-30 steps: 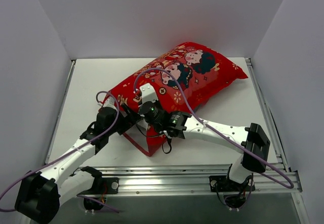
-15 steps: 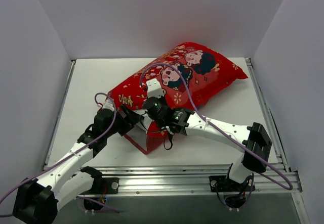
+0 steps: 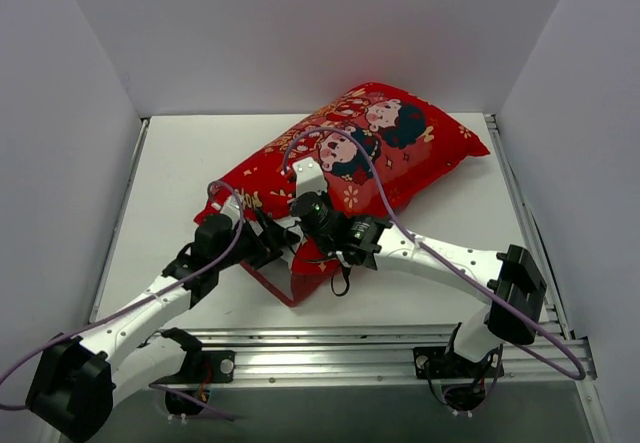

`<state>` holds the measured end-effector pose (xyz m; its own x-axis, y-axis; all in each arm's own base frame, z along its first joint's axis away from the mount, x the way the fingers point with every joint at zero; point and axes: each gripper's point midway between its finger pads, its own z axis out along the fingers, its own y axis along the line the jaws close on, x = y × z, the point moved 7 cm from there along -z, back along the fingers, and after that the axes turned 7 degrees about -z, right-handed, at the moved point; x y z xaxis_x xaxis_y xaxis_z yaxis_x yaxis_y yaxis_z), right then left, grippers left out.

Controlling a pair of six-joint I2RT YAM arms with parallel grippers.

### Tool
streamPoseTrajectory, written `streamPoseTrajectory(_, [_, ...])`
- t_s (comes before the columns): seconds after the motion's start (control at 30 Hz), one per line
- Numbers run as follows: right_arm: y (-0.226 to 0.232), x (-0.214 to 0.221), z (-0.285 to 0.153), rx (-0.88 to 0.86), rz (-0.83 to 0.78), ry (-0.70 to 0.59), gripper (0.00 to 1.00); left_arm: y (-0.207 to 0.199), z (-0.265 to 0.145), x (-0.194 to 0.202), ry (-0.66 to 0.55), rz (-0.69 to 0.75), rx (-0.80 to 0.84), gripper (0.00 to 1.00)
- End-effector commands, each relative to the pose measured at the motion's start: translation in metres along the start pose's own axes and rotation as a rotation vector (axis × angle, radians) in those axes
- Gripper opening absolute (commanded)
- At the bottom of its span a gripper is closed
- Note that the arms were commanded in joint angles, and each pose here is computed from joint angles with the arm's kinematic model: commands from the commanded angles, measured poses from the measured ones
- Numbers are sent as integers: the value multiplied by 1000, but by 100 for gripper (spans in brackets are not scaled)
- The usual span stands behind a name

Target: Remove the pillowcase from the pillow

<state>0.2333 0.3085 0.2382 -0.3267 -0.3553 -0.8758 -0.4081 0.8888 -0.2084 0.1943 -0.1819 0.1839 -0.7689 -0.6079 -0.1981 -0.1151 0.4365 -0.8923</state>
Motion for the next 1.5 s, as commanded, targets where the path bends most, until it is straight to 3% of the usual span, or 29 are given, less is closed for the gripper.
streamPoseTrajectory(0.0, [-13,-17,-11,5,52,-63,0,-24,9,10,58,58,131,94])
streamPoseTrajectory(0.23, [-13,-10,-12,-7,60,-55,0,-29,24,27,114,74,167,94])
streamPoseTrajectory(0.33, [-13,-6,-12,-11,65,-47,0,-28,31,32,111,73,173,99])
streamPoseTrajectory(0.43, [-15,-4,-10,11,90,-59,0,-29,39,34,118,62,186,53])
streamPoseTrajectory(0.47, [-18,-3,-9,25,95,-56,0,-31,39,34,125,50,192,18])
streamPoseTrajectory(0.5, [-21,3,-8,41,91,-45,0,-34,39,34,129,50,202,3])
streamPoseTrajectory(0.6, [-46,19,-2,147,117,-16,0,-45,31,32,133,64,195,2])
streamPoseTrajectory(0.73, [-94,37,2,290,219,7,0,-90,-2,15,46,153,212,2])
streamPoseTrajectory(0.87, [-146,56,1,431,320,36,0,-108,-38,5,-31,194,183,2])
streamPoseTrajectory(1.07, [-214,77,-2,639,435,88,0,-125,-74,4,15,209,194,2])
streamPoseTrajectory(1.17, [-237,85,-7,722,488,123,0,-129,-101,-9,-94,252,144,2])
streamPoseTrajectory(1.2, [-240,86,-8,712,509,129,0,-131,-112,-17,-171,259,115,2])
streamPoseTrajectory(1.27, [-235,85,-6,604,527,142,0,-133,-118,-22,-215,287,88,2])
streamPoseTrajectory(1.47, [-183,53,-9,127,561,92,1,-157,-88,-20,-108,292,161,2])
